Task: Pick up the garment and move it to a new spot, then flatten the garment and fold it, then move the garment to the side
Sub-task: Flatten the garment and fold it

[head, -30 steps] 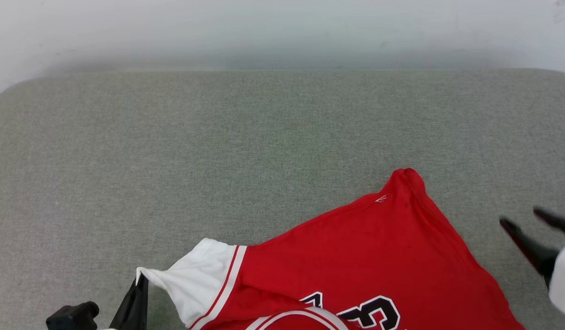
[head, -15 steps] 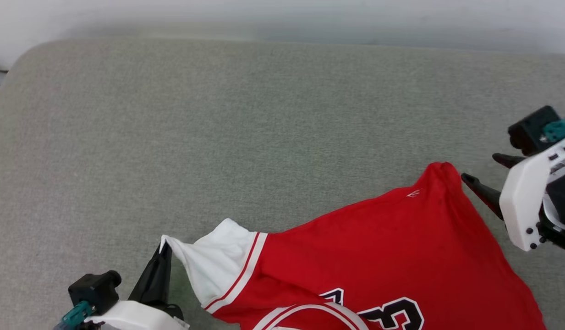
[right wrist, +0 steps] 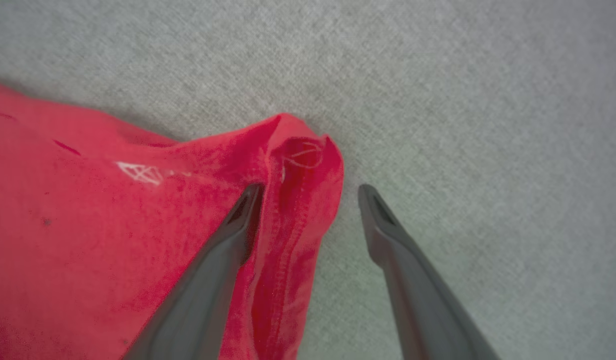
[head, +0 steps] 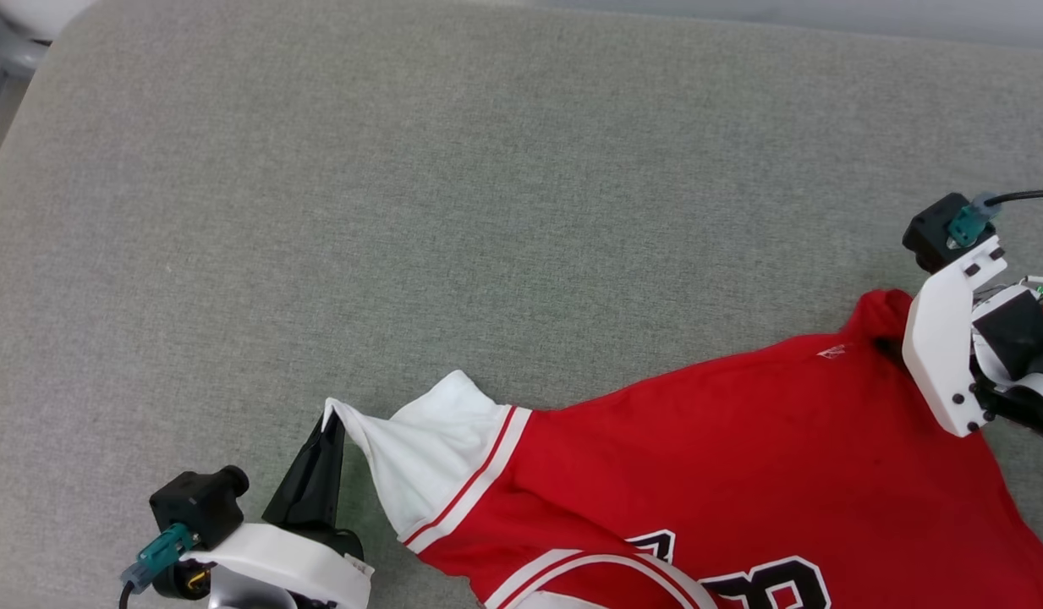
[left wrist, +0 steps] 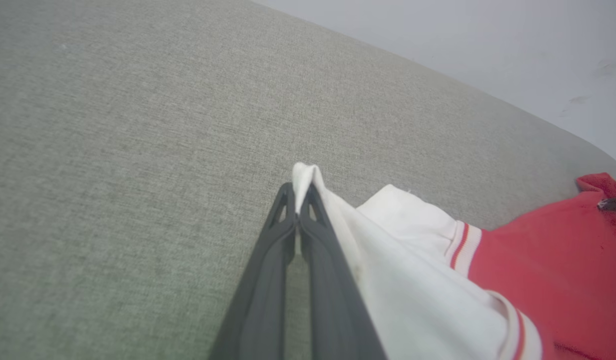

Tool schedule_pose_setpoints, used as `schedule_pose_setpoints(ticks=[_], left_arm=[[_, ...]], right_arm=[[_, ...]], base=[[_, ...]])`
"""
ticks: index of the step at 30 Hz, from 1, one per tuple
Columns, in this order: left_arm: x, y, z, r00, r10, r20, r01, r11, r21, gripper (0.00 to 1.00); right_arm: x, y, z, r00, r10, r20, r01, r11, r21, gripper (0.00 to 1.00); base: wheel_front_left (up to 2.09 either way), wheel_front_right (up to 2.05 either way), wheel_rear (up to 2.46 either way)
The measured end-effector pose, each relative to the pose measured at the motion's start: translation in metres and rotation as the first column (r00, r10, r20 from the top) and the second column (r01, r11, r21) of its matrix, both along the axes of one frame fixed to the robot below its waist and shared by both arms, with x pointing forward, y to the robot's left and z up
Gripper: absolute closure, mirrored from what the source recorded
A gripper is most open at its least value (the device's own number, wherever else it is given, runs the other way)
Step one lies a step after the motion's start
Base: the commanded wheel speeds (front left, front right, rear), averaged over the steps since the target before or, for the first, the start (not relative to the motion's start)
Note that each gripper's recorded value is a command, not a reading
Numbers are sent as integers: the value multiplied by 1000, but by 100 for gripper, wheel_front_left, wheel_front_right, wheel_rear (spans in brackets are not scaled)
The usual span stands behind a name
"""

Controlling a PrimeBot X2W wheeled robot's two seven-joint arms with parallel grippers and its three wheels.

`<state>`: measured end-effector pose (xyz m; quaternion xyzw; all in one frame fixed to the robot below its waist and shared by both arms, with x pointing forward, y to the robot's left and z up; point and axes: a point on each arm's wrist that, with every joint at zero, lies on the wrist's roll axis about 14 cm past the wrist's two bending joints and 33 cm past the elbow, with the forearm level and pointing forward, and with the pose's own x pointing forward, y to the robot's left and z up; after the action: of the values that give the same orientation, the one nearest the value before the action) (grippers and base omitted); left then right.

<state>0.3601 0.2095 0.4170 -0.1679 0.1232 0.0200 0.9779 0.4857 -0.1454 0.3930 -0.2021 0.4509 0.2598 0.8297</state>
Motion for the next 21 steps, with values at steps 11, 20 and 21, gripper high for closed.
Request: schedule_pose_setpoints(ticks=[11,20,21], left_arm=[[2,5,-9,1000,17,-16,-17,1000,0,100],[4,3,3,1000,-2,24,2,1000,6,100],[4,3,6,999,-4,32,4,1000,10,100]], right_arm=[[-7,-5,-38,993,35,-114,-44,996,-80,100],[2,6,-8,1000,-18,23,16,997,71,100],[4,6,0,998,-28,49,24,996,87,100]], base=[[0,0,0],[0,0,0],[0,0,0]])
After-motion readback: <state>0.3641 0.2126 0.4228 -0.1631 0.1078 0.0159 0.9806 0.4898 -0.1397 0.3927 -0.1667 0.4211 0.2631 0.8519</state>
